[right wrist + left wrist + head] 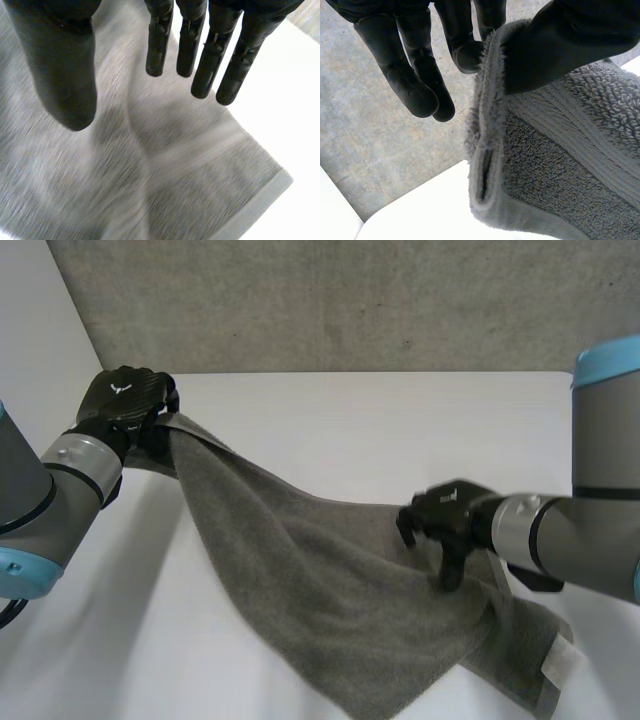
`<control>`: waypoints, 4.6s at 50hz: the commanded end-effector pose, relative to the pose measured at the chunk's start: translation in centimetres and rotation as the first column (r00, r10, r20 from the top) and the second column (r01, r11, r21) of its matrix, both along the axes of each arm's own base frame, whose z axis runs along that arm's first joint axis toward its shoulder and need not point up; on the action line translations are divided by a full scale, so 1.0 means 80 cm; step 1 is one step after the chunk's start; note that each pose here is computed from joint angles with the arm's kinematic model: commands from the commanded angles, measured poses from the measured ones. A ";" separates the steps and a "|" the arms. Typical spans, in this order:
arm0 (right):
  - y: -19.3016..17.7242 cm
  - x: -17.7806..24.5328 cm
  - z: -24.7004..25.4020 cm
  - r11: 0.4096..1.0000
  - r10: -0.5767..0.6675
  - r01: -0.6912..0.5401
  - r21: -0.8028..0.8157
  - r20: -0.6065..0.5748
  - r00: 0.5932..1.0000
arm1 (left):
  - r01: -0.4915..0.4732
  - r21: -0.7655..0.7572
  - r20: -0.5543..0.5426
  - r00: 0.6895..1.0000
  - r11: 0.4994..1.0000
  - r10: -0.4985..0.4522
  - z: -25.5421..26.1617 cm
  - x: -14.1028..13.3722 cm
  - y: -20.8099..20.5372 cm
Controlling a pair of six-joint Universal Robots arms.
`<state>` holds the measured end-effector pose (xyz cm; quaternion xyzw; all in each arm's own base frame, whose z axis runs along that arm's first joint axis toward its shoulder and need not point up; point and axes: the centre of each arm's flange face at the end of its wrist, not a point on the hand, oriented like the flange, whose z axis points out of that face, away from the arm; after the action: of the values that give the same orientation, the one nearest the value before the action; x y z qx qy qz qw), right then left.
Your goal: Fold the towel.
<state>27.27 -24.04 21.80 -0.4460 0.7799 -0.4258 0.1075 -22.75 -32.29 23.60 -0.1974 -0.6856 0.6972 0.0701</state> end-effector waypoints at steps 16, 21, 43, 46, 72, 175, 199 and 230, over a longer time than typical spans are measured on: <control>-0.108 0.012 -0.033 0.974 -0.177 0.181 -0.136 0.043 0.983 | 0.001 0.000 0.000 1.000 1.000 -0.001 0.000 0.000 0.000; -0.136 0.005 -0.053 0.956 -0.235 0.237 -0.172 0.033 0.972 | 0.003 0.000 0.000 1.000 1.000 -0.003 0.000 -0.001 0.000; -0.164 -0.022 -0.099 0.961 -0.253 0.254 -0.110 0.028 0.967 | 0.009 0.013 0.005 1.000 1.000 -0.009 -0.006 -0.004 0.001; -0.167 -0.024 -0.103 0.960 -0.257 0.259 -0.110 0.028 0.966 | 0.011 0.012 0.006 1.000 1.000 -0.011 -0.006 -0.004 0.001; -0.170 -0.028 -0.125 0.960 -0.267 0.268 -0.087 0.021 0.964 | 0.009 0.014 0.007 1.000 1.000 -0.009 -0.007 -0.004 0.002; -0.166 -0.040 -0.116 0.956 -0.270 0.275 -0.099 0.065 0.961 | 0.011 0.021 0.008 1.000 1.000 -0.011 -0.010 -0.004 0.004; -0.162 -0.037 -0.118 0.960 -0.262 0.267 -0.091 0.062 0.963 | 0.011 0.021 0.008 1.000 1.000 -0.011 -0.010 -0.004 0.004; -0.161 -0.040 -0.115 0.960 -0.262 0.267 -0.087 0.062 0.963 | 0.011 0.021 0.008 1.000 1.000 -0.011 -0.010 -0.004 0.004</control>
<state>24.06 -36.97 12.54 -0.3303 0.8085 -0.4850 0.0451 -23.03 -31.99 22.77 -0.2032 -0.6922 0.6886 0.0731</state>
